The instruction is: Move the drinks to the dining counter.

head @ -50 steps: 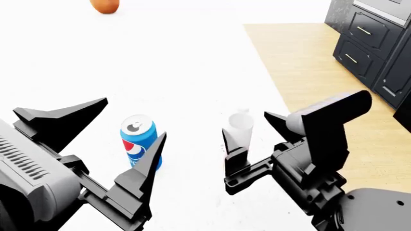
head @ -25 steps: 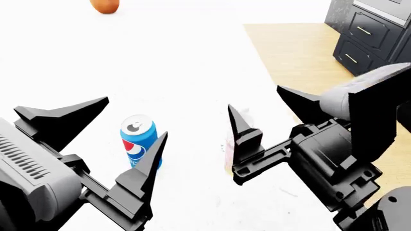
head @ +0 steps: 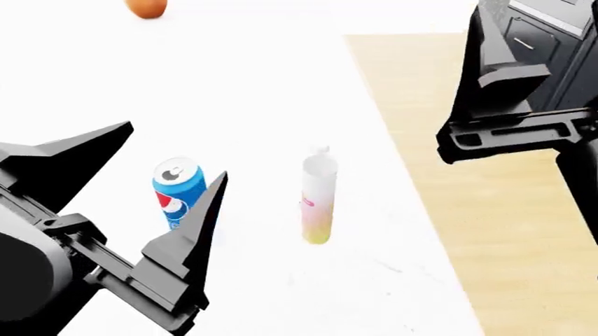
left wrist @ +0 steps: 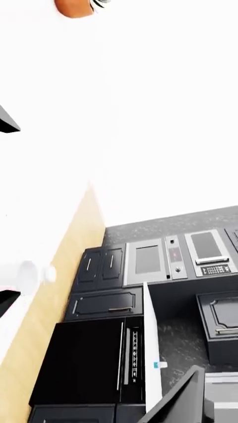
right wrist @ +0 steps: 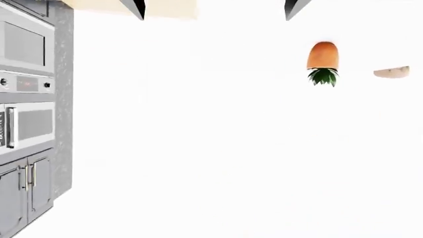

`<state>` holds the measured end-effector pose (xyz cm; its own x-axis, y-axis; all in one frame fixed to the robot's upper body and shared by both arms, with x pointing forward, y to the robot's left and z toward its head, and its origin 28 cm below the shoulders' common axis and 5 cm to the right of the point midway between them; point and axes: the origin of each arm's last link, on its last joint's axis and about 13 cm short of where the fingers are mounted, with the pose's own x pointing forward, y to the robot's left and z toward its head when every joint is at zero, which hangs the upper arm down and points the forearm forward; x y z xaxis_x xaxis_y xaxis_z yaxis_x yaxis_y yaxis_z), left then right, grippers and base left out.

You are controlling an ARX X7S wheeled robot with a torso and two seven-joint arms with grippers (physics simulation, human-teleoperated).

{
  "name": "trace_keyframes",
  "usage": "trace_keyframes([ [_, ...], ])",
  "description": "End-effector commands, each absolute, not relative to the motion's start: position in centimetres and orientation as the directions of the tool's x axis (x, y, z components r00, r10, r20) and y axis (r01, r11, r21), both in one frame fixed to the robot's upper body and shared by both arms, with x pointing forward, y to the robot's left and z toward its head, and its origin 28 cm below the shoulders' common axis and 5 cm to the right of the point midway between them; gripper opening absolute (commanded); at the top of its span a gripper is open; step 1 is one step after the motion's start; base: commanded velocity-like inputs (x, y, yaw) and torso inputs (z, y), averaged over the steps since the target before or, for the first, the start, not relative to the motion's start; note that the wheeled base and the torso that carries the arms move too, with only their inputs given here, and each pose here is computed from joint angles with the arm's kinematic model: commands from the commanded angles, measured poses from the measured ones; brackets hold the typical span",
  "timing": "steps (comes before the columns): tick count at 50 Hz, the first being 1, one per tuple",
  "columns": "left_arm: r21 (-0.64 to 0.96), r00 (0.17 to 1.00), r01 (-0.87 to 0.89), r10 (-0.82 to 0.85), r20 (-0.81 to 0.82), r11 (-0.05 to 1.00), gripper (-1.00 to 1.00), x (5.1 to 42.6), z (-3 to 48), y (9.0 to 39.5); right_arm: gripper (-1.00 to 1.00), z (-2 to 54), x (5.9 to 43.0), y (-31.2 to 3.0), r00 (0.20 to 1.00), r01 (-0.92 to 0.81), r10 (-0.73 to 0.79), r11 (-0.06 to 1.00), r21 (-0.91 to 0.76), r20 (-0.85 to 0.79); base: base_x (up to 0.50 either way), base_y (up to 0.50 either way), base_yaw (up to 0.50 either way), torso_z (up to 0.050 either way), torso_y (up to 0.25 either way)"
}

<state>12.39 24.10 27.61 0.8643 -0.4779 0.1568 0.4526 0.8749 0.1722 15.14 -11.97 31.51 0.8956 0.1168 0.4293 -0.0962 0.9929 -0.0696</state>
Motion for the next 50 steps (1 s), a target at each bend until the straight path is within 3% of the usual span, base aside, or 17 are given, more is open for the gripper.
trace_keyframes([
  [1,0.170,0.866,0.440,-0.467,0.180,0.882,1.00,12.2,28.0,24.1,1.00,31.9,14.7,-12.6,0.862,-0.049,0.046,0.999,-0.008,0.504,0.48,-0.37,0.00,0.000,0.000],
  [24,0.185,0.860,0.450,-0.480,0.172,0.874,1.00,12.3,28.3,23.7,1.00,31.3,14.6,-12.9,0.866,-0.072,0.048,0.997,0.030,0.499,0.49,-0.29,0.00,0.000,0.000],
  [32,0.184,0.861,0.452,-0.481,0.167,0.873,1.00,12.4,28.1,23.8,1.00,31.0,15.0,-13.1,0.879,-0.022,0.009,1.000,0.021,0.477,0.49,-0.20,0.00,0.000,0.000],
  [37,0.180,0.862,0.451,-0.479,0.164,0.874,1.00,12.5,28.0,23.8,1.00,30.5,15.5,-13.2,0.892,0.080,-0.032,0.993,-0.088,0.450,0.49,-0.20,0.00,0.002,0.000],
  [50,0.180,0.863,0.451,-0.478,0.162,0.874,1.00,12.4,27.9,23.9,1.00,30.7,15.4,-13.3,0.895,0.090,-0.046,0.993,-0.079,0.444,-0.02,-0.20,-0.48,0.000,0.000],
])
